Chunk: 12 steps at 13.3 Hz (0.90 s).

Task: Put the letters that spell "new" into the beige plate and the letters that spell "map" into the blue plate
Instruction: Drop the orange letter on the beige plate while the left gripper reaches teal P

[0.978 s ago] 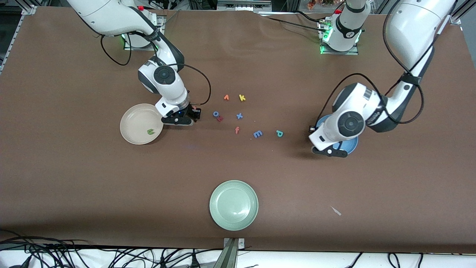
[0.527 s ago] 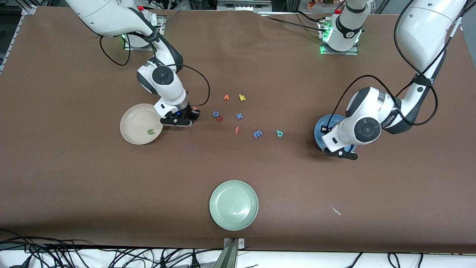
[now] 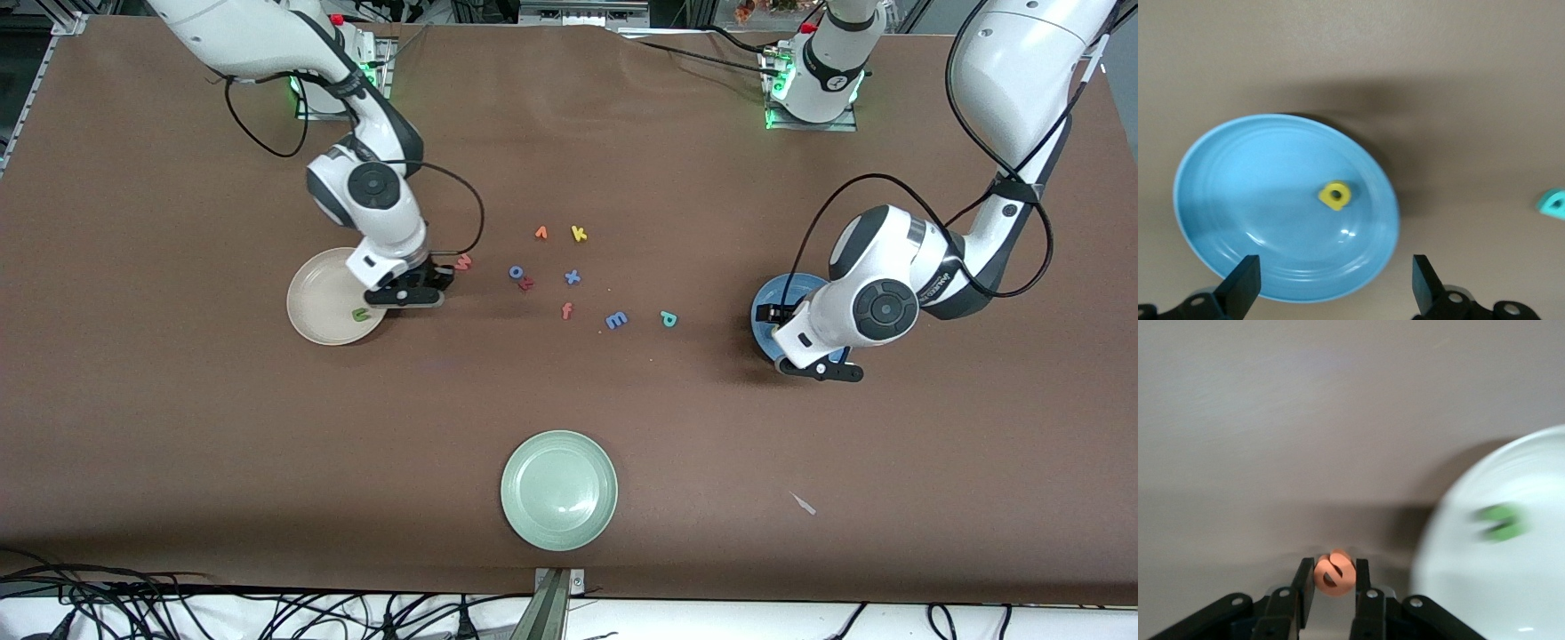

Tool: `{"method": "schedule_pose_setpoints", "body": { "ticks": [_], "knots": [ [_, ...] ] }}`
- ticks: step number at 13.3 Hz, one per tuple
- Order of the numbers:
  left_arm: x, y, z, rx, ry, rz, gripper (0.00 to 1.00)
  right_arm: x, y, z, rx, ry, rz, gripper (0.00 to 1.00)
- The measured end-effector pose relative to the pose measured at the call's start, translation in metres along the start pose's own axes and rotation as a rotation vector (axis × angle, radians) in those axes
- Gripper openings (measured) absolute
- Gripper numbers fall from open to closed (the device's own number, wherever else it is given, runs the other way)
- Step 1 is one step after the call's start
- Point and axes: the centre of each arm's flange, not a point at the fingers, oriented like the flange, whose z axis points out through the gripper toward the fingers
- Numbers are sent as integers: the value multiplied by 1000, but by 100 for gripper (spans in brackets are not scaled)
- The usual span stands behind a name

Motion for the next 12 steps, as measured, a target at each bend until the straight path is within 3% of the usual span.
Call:
{"method": "schedule_pose_setpoints", "body": {
  "ticks": [3,7,8,12],
  "knots": [
    [-2,35,-12,-69,62,-137,100,7,41,-10,-34,0,-43,29],
    [-15,103,-11,-113,117,-257,100,-4,47,-11,-60,-24,-71,29],
    [-19,120,-6,-124,122,-277,100,-8,47,-7,-55,-28,-73,33],
    [-29,172,28,-134,161,-321,100,-21,43,1,-32,-24,-15,71]
  ]
}}
